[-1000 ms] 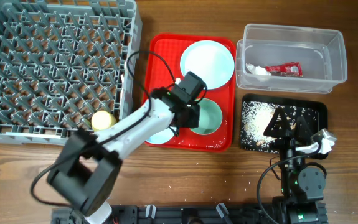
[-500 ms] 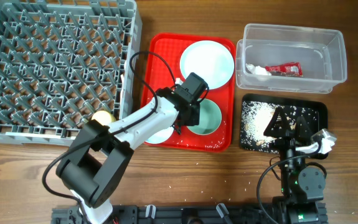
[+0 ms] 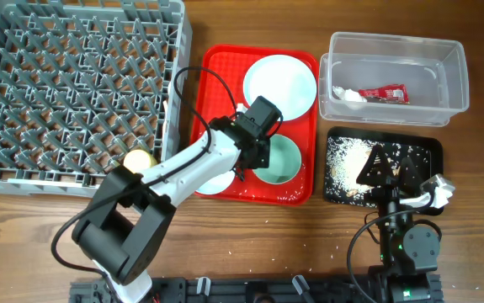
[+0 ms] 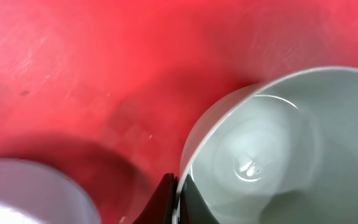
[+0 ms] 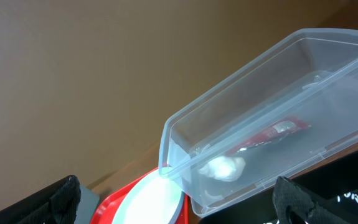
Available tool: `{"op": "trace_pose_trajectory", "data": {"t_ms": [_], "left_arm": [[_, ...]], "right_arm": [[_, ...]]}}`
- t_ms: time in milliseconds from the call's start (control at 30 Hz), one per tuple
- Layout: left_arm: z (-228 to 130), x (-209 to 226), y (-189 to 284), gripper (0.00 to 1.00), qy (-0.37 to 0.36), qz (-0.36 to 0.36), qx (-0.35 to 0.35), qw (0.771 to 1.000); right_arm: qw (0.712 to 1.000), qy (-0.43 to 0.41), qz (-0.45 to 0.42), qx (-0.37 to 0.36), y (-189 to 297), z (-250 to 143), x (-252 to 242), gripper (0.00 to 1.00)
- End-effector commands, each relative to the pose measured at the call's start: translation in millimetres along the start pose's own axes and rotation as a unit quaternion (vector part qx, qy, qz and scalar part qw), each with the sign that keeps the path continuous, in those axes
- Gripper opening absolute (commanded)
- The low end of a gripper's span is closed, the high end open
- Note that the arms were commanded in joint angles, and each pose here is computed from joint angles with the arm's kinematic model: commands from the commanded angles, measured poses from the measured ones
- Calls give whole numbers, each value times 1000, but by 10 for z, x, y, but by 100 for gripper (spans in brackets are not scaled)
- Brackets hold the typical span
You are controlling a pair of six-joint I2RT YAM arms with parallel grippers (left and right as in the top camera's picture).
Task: Sort waste into correct bins and load items into the dishwasher rack
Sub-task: 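Grasp the green bowl rim with the left gripper, then place the green bowl in the dish rack with the left gripper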
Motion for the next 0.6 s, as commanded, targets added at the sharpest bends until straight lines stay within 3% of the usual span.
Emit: {"op": "trace_pose_trajectory", "data": {"t_ms": [0,100,200,267,467,567], "left_arm": [[206,16,544,4,2,31,-73,997],[232,254,1107,4,9,184,-127,975],[156,557,1555,4,-3,377,-166,911],[120,720,1659,4,-5,451,-161,878],[202,1385,1776,4,51,609,-140,779],[288,1657,1664,4,68,639,-112,758]], "right_arm": [[1000,-4,4,-3,3,7,3,100],[1000,-4,4,-3,3,7,3,100],[1000,-4,4,-3,3,7,3,100],[1000,-4,4,-3,3,7,2,100],[1000,-4,4,-3,3,7,3,100],[1000,-4,4,-3,3,7,3,100]]}}
Point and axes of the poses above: each gripper's point midway between its finger pads, its own y axis back along the fingers, its own x axis along the line the jaws close on, z = x × y, the point moved 10 cm from there along y, back along the fingers, and after that the axes turned 12 degrees about -y, right-handed, at the moved point
